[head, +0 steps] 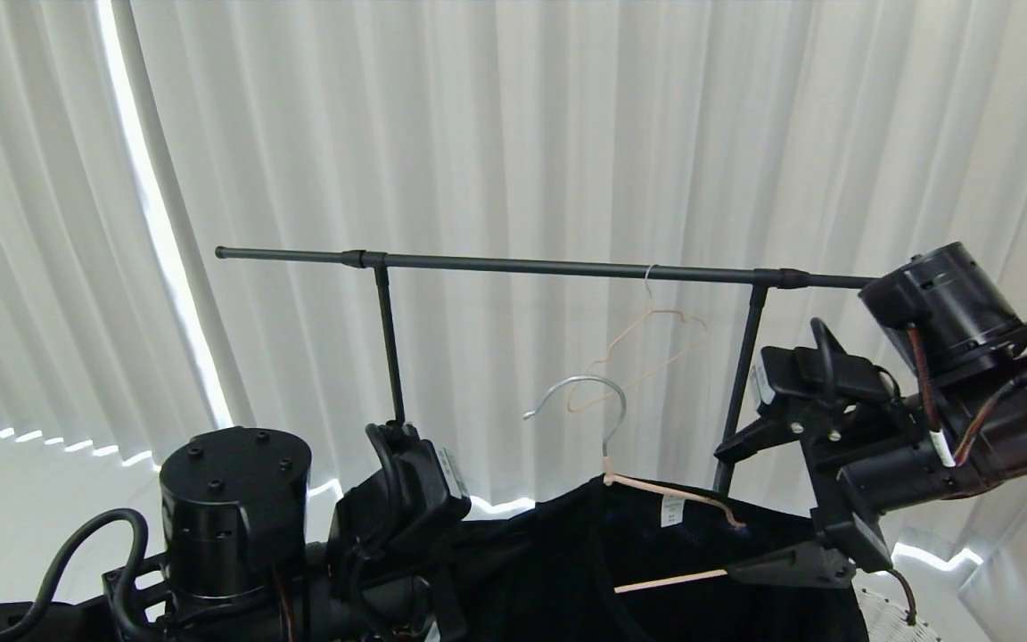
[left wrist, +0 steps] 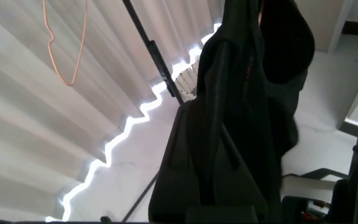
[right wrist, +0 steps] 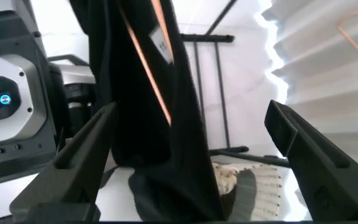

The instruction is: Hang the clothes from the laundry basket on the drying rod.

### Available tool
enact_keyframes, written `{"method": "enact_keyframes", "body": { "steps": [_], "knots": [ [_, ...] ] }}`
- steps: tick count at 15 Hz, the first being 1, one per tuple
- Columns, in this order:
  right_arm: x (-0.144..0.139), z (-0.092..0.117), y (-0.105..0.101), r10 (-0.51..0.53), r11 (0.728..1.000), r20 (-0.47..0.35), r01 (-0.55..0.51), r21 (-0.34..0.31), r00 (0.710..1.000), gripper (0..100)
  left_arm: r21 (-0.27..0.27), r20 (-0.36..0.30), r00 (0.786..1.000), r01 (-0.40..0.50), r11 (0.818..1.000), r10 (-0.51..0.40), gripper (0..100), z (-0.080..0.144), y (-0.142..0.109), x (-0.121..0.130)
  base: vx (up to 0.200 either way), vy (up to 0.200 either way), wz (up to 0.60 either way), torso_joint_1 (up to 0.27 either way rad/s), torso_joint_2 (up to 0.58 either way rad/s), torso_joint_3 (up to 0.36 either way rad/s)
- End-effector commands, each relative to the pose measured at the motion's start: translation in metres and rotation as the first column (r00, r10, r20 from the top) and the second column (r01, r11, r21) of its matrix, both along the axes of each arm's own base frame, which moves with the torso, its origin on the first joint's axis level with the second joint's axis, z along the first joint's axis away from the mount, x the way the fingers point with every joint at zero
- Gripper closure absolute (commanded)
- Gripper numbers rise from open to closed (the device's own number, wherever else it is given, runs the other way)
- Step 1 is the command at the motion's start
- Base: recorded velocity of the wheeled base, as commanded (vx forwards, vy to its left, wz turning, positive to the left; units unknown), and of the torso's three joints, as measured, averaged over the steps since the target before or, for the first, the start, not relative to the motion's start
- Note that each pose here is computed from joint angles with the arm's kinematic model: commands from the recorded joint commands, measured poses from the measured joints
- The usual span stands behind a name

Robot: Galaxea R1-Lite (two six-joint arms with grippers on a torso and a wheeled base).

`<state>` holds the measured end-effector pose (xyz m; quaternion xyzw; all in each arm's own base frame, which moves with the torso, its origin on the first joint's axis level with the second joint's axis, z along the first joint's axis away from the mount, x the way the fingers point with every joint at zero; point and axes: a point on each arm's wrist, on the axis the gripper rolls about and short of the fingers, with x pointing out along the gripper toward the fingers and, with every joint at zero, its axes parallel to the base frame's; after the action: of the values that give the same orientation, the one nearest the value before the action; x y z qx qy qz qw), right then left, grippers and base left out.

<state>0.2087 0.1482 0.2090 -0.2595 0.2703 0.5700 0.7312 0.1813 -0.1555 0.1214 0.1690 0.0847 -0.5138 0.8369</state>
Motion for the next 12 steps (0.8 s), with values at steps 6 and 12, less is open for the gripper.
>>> {"method": "enact_keyframes", "body": {
  "steps": [6, 12],
  "knots": [
    [0.007, -0.019, 0.021, -0.073, 0.995, -0.085, 0.067, -0.073, 0.994, 0, -0.004, 0.005, 1.0, 0.017, 1.0, -0.017, 100, 0.001, -0.003, -0.002, 0.0, 0.0, 0.0, 0.0, 0.0, 0.0],
    [0.011, -0.023, 0.032, -0.088, 0.995, -0.082, 0.083, -0.058, 0.993, 0, -0.026, 0.032, 0.999, 0.019, 0.999, -0.018, 100, 0.002, -0.006, 0.0, 0.0, 0.0, 0.0, 0.0, 0.0, 0.0]
  ]
}}
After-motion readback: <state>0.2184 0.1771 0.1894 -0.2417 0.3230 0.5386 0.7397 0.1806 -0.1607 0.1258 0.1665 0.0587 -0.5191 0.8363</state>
